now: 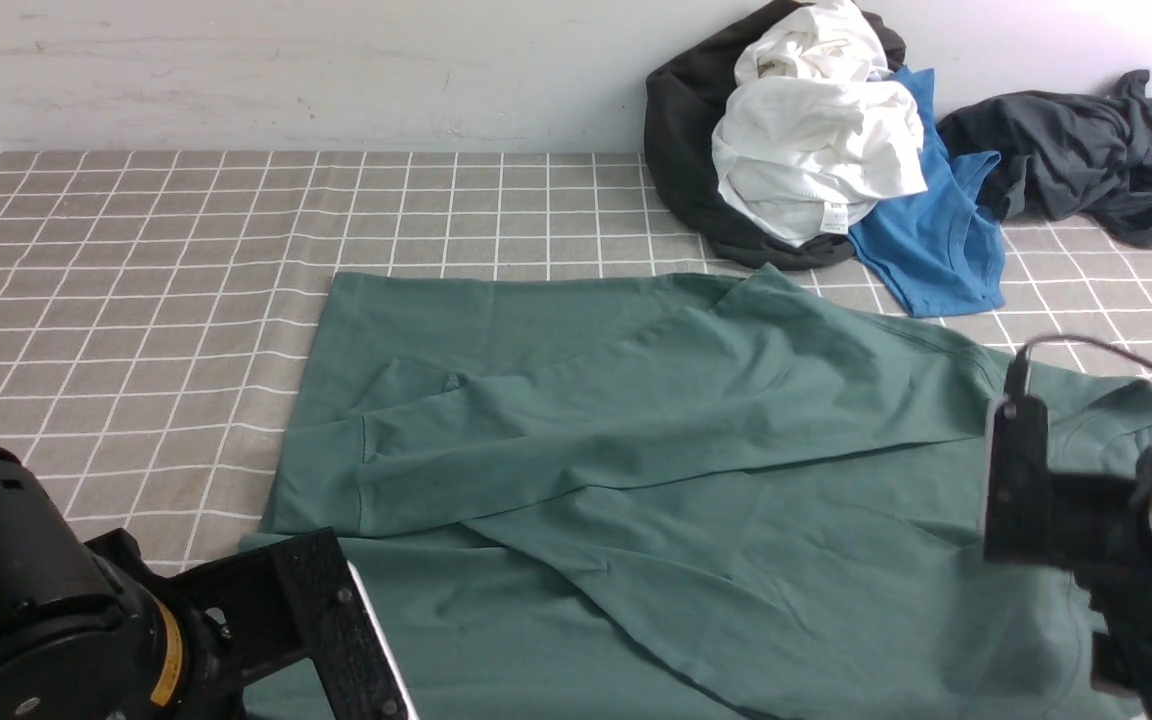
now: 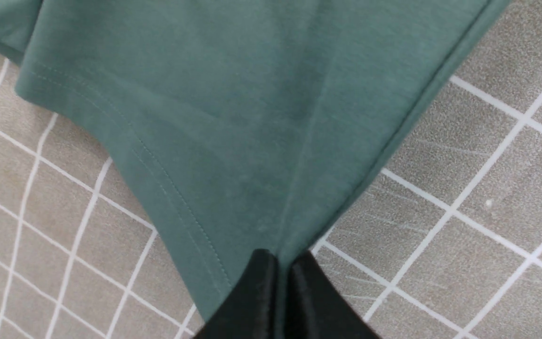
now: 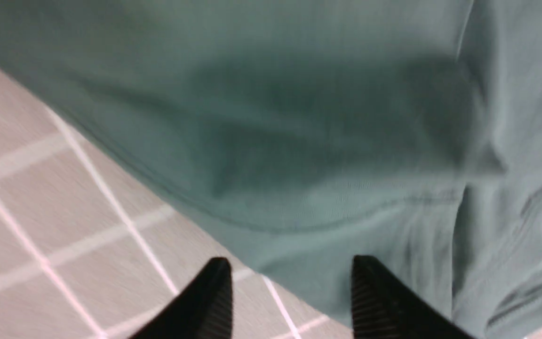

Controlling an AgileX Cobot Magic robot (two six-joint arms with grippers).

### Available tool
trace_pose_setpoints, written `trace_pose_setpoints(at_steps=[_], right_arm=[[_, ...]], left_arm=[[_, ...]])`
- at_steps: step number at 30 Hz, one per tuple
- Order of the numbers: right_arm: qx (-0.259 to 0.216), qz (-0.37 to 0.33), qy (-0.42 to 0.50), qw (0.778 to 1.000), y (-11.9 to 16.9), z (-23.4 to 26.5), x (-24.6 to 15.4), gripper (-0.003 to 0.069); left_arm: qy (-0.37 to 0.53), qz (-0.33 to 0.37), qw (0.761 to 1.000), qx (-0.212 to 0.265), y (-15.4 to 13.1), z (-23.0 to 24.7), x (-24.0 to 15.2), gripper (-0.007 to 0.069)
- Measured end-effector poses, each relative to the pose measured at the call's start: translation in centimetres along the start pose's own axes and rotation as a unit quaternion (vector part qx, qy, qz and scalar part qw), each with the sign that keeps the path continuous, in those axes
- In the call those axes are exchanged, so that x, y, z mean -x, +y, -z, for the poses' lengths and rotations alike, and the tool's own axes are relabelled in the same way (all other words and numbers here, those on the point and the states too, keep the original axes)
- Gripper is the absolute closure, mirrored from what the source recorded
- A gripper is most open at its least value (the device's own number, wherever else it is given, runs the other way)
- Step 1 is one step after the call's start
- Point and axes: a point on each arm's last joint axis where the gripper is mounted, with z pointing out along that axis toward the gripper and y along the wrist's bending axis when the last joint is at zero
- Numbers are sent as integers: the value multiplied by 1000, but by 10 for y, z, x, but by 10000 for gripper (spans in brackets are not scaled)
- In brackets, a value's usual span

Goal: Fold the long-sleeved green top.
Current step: Use both arms simultaneously to clamp the lower edge of the clothing fabric, then use both arms to drag the lower edge of the fabric forward and fold it over the upper edge

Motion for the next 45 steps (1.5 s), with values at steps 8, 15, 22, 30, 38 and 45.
trace_pose_setpoints(at_steps=[8, 15, 22, 30, 38, 45], right_arm=[[-83, 71, 13, 994, 38, -44, -25, 216], [-121, 19, -1, 992, 40, -46, -28, 216], [-126, -7, -15, 992, 40, -47, -26, 308], [-128, -52, -66, 988, 34, -44, -15, 647], [-161, -146, -12, 976, 1, -21, -15, 655], [-191, -220, -22, 956, -42, 13, 0, 655]], left_arm=[[-27, 27, 999, 13, 6, 13, -9, 624], [-53, 40, 997, 25, 9, 24, -16, 624], [-62, 48, 997, 28, 9, 27, -17, 623], [-63, 101, 993, 27, 10, 27, -18, 623], [-63, 161, 984, 29, 15, 26, -20, 623], [-132, 250, 957, 61, 50, 39, -7, 623]])
